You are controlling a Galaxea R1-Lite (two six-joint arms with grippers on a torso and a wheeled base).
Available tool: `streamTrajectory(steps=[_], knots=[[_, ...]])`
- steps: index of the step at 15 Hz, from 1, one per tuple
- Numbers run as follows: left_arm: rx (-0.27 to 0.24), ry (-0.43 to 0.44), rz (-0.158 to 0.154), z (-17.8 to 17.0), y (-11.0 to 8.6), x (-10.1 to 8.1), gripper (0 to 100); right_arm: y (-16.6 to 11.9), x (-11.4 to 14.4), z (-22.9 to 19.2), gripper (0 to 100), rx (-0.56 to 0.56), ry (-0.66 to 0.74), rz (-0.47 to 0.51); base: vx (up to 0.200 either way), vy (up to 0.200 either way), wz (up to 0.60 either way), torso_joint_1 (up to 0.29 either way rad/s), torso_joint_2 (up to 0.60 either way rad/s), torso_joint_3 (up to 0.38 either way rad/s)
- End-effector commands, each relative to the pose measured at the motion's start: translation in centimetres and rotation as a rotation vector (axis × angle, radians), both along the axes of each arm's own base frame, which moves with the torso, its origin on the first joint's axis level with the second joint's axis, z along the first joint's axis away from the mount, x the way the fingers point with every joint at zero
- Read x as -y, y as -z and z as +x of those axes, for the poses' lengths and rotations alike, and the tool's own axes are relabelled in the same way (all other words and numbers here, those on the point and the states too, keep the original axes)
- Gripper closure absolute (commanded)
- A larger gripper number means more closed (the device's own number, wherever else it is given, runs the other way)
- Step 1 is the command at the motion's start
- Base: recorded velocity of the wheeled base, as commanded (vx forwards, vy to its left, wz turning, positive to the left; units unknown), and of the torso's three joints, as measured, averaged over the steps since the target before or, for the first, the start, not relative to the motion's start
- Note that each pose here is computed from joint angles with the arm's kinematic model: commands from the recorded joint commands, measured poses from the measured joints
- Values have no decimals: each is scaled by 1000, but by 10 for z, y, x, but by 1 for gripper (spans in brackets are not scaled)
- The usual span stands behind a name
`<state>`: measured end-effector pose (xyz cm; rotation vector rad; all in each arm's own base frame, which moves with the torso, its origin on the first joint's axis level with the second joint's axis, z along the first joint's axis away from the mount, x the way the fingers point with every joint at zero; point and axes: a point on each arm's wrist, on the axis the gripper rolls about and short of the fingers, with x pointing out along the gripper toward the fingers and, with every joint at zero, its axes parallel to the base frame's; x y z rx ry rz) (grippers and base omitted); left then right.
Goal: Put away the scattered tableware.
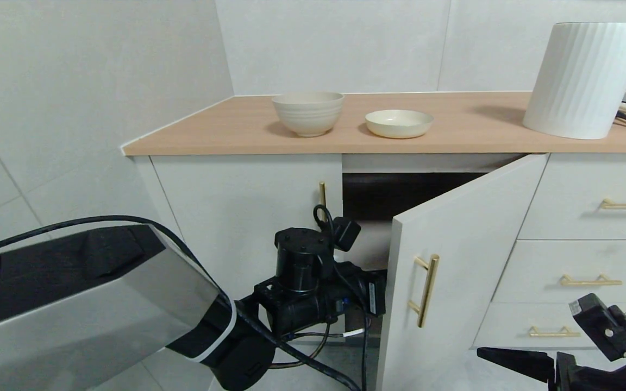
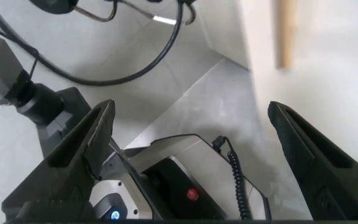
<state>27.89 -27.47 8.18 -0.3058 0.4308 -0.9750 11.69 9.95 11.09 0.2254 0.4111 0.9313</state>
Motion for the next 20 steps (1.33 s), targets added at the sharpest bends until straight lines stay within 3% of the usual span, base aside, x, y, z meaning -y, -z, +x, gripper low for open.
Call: streamTrajectory(steps=[1, 8, 12, 15, 17, 19, 20], knots=[[6, 3, -9, 2, -1, 2, 100, 0, -1, 0, 0, -2, -7, -2, -200, 0, 0, -2, 7, 7], [2, 5, -3, 9, 8, 10, 100, 0, -7, -5, 0, 2, -52, 1, 0, 0, 0, 0, 0, 0], [32, 43, -32, 3, -5, 28, 100, -4, -11, -7, 0, 20, -78, 14, 0, 0, 0, 0, 0, 0], [37, 100, -31, -13, -22, 44, 100, -12, -14, -18, 0, 58, -140, 47, 0, 0, 0, 0, 0, 0], [42, 204, -38, -45, -46, 66, 100, -33, -16, -45, 0, 141, -294, 150, 0, 0, 0, 0, 0, 0], [23, 381, -36, -96, -71, 86, 100, -38, -9, -53, 0, 157, -315, 171, 0, 0, 0, 0, 0, 0], [17, 425, -35, -107, -75, 89, 100, -39, -8, -54, 0, 165, -318, 180, 0, 0, 0, 0, 0, 0]])
